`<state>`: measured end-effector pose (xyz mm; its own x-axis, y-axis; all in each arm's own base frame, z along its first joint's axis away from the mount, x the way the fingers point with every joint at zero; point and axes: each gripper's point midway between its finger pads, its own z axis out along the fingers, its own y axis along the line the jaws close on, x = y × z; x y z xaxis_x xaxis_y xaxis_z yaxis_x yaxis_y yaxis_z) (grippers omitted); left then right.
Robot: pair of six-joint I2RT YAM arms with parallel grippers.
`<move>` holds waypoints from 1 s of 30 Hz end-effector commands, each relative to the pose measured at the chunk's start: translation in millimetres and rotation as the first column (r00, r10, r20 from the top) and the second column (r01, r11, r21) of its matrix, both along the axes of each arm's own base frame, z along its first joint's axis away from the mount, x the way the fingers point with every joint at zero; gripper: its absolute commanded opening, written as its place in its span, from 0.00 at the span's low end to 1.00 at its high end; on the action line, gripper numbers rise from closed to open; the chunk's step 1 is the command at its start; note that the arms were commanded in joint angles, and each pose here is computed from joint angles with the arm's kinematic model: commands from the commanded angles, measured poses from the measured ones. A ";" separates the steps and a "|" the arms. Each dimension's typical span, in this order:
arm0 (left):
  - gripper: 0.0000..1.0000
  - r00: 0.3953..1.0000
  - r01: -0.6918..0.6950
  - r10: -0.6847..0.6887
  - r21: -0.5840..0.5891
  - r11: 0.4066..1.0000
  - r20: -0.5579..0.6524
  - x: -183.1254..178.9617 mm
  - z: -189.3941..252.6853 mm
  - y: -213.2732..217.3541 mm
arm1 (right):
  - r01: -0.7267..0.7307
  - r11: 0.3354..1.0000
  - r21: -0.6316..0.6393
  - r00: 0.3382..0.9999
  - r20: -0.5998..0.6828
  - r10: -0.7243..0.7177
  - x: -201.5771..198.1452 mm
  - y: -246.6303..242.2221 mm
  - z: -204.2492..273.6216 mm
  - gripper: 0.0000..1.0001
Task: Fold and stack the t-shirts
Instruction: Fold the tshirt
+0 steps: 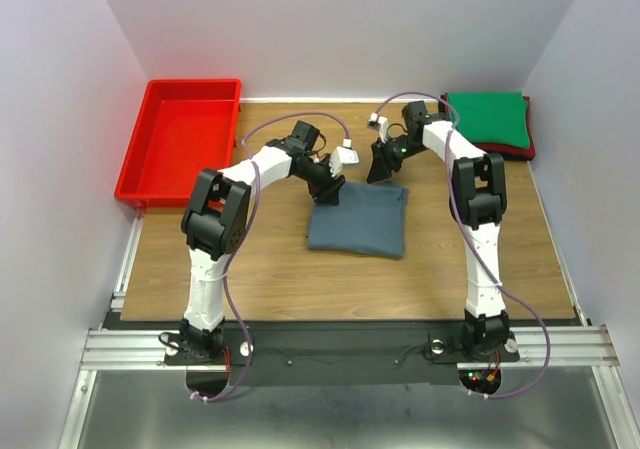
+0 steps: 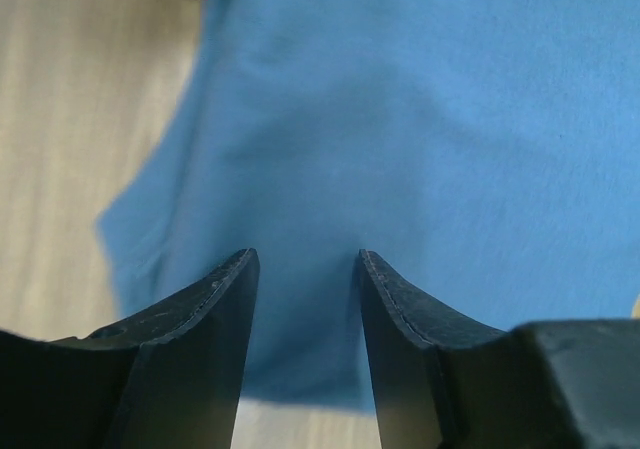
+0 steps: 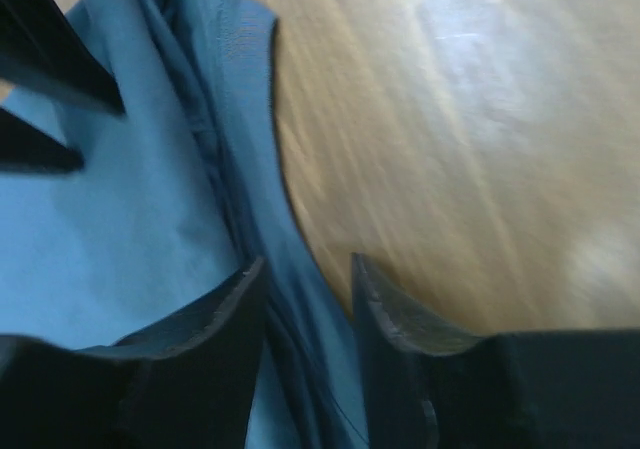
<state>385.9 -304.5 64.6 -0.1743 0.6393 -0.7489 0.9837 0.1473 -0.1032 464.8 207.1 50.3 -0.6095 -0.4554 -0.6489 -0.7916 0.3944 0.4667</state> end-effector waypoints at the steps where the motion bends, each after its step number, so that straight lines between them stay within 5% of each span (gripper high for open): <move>1: 0.56 0.995 0.008 -0.001 -0.064 0.998 0.103 1.5 38.3 -15.7 | 0.002 0.998 0.059 1.000 -0.029 0.000 -3.5 18.3 -2.2 0.42; 11: 0.51 0.992 0.124 -0.123 0.028 0.992 -0.032 -90.5 10.6 16.3 | -0.093 0.994 0.051 0.988 -0.116 0.099 -72.3 28.5 -18.4 0.38; 18: 0.51 0.973 0.223 -0.223 -0.020 0.975 -0.060 -146.5 38.2 13.4 | -0.168 0.981 0.100 0.968 -0.173 0.183 -125.4 43.2 -14.4 0.37; 25: 0.53 0.963 0.250 -0.247 -0.015 0.968 0.112 -114.8 75.8 -4.6 | -0.241 0.965 0.103 0.957 -0.141 0.254 -136.7 57.4 -18.6 0.37; 30: 0.55 0.952 0.249 -0.250 0.027 0.968 0.176 -86.6 63.2 -5.5 | -0.241 0.963 0.121 0.953 -0.159 0.258 -129.5 73.0 -19.7 0.36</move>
